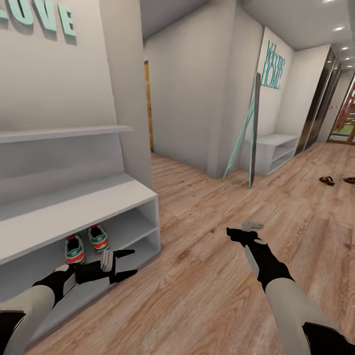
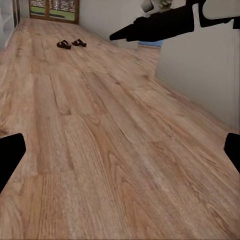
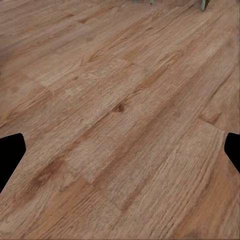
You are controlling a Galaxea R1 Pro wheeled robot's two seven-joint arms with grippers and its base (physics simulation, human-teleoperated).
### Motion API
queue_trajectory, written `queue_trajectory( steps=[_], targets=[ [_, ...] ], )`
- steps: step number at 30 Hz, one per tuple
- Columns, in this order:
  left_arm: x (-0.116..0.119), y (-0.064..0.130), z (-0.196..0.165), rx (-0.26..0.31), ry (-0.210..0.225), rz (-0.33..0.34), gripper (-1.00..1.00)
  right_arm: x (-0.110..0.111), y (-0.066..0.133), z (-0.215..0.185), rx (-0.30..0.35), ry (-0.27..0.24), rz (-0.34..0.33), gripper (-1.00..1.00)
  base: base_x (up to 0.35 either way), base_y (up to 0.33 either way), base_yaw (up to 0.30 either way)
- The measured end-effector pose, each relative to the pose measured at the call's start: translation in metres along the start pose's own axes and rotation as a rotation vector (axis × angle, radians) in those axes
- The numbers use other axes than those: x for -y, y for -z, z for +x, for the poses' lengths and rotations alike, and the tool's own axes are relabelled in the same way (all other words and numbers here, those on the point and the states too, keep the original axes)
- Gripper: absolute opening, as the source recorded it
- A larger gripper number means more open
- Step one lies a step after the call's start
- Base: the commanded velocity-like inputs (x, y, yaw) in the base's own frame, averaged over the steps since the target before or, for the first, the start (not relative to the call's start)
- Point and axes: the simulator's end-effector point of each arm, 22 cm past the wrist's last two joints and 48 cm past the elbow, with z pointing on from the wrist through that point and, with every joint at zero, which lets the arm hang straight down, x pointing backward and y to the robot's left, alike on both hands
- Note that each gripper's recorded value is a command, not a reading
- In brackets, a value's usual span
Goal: Pick up the two gym shoes and the two sandals from the corridor floor and place them onto the hallstand (shoe rack) in the corridor, making sure they are on the rack and not on the floor. Arrange them so the two gym shoes are next to each other and the two sandals are next to each other.
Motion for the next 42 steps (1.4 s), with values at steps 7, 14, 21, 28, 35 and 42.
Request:
queue_trajectory(
  steps=[7,14,21,28,35,42],
  targets=[
    [0.001,0.0,-0.003,0.003,-0.006,0.001,1.0,0.0,0.002,-0.004,0.007,-0.001,-0.001,1.0,0.072,0.0,-0.266],
    [0.01,-0.019,-0.009,0.023,-0.006,0.025,1.0,-0.001,0.004,-0.008,0.014,-0.001,-0.001,1.0,0.309,0.0,-0.267],
    [0.013,-0.023,-0.012,0.029,-0.011,0.029,1.0,-0.001,0.006,-0.012,0.02,-0.002,-0.002,1.0,0.345,0.0,-0.274],
    [0.013,-0.023,-0.014,0.031,-0.013,0.029,1.0,-0.001,0.007,-0.014,0.023,-0.002,-0.002,1.0,0.346,-0.05,-0.296],
    [0.014,-0.023,-0.015,0.031,-0.016,0.029,1.0,-0.001,0.008,-0.016,0.025,-0.003,-0.003,1.0,0.318,-0.199,-0.3],
    [0.014,-0.022,-0.016,0.032,-0.018,0.03,1.0,-0.001,0.009,-0.017,0.027,-0.003,-0.003,1.0,0.308,-0.235,-0.3]
  ],
)
